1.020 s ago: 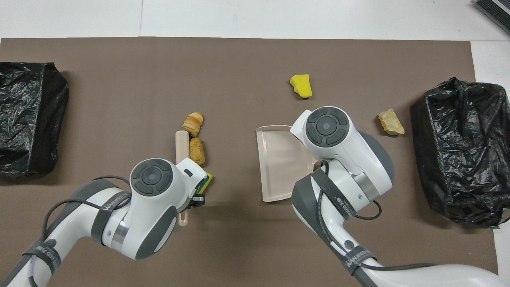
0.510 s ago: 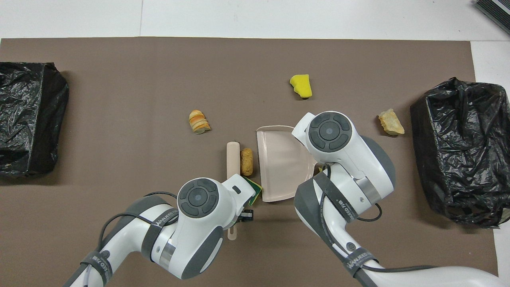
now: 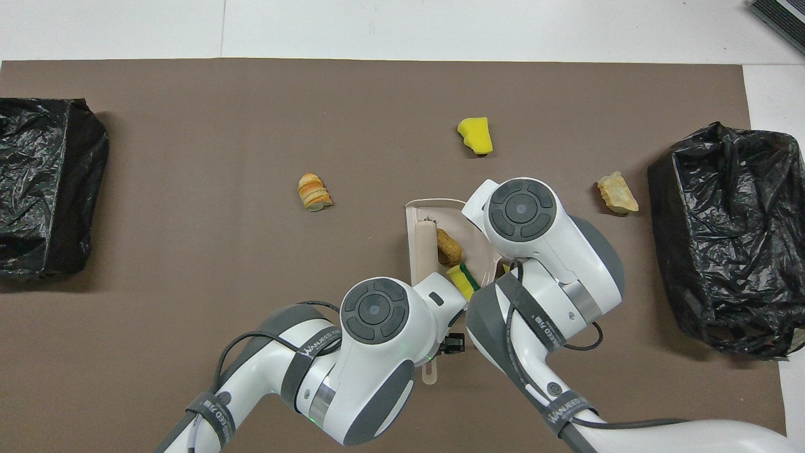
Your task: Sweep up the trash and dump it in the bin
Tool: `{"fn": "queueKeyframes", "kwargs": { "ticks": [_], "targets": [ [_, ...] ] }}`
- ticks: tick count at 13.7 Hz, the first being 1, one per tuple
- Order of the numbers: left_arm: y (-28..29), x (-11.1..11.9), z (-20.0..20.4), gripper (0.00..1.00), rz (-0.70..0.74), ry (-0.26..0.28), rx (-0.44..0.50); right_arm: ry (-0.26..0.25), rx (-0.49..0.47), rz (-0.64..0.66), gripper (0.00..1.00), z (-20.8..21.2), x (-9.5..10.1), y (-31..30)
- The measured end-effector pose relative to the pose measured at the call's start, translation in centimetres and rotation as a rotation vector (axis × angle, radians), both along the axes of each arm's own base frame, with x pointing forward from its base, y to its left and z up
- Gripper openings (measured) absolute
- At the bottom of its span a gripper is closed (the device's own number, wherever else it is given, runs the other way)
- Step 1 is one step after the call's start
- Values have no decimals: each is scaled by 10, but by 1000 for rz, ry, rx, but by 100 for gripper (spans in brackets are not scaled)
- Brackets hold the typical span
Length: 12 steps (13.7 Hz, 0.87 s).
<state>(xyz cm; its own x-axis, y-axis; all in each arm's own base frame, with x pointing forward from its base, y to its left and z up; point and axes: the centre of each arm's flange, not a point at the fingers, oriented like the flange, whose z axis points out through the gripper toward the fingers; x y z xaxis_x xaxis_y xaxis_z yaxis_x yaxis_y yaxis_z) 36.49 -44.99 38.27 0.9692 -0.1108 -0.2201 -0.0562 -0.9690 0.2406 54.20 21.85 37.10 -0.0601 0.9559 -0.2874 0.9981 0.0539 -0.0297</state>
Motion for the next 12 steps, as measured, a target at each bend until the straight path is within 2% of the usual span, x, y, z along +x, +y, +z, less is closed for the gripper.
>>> {"fn": "queueKeyframes", "kwargs": {
  "ticks": [2, 4, 5, 8, 10, 12],
  "targets": [
    [13, 7, 17, 27, 10, 26, 20, 1, 0, -3, 33, -1, 0, -2],
    [44, 32, 25, 27, 44, 14, 58, 5, -1, -11, 33, -3, 1, -6],
    [62, 48, 25, 27, 59, -5, 89, 5, -1, -11, 33, -3, 1, -7],
    [120, 96, 27, 27, 82, -105, 194, 5, -1, -11, 33, -3, 1, -7],
    [158, 132, 31, 27, 46, -153, 216, 5, -1, -11, 33, -3, 1, -7],
    [200, 169, 27, 27, -2, -172, 219, 5, -1, -11, 33, -3, 1, -7]
  ]
}}
